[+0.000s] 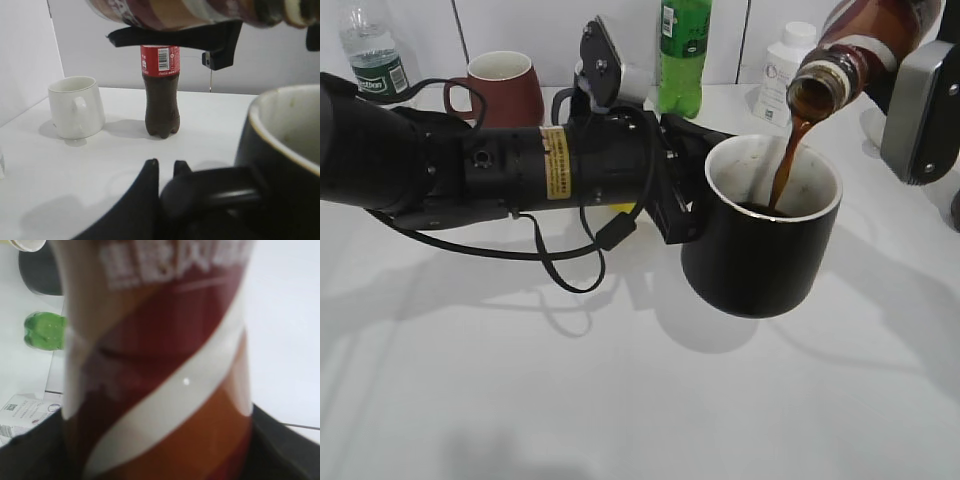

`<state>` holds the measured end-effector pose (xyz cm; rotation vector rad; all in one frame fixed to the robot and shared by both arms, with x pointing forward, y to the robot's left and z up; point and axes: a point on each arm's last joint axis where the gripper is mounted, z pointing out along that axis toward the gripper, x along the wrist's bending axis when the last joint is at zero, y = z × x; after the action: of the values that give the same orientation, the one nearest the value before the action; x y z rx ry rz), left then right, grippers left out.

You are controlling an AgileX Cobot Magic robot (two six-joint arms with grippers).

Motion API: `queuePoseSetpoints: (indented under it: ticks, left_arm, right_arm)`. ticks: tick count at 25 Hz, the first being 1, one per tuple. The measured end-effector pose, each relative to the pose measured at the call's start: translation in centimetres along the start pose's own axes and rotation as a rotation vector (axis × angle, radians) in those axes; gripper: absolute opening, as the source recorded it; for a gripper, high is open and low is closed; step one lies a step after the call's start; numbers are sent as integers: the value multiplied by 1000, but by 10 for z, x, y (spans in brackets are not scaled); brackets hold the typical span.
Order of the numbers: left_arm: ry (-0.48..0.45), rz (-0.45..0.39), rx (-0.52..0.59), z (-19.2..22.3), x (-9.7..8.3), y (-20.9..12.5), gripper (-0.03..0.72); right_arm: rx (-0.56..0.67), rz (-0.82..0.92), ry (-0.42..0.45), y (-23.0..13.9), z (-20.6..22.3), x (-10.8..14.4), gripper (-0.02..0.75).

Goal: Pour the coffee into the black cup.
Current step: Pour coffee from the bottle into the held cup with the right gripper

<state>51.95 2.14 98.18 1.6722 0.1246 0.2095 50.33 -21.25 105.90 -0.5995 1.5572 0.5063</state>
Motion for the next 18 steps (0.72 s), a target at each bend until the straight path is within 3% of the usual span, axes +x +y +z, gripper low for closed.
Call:
queuePoseSetpoints:
  ticks: [18]
  left_arm:
    - [1, -1, 2, 0, 0, 0, 55]
  right_arm:
    - [-1, -42, -2, 0, 0, 0, 529]
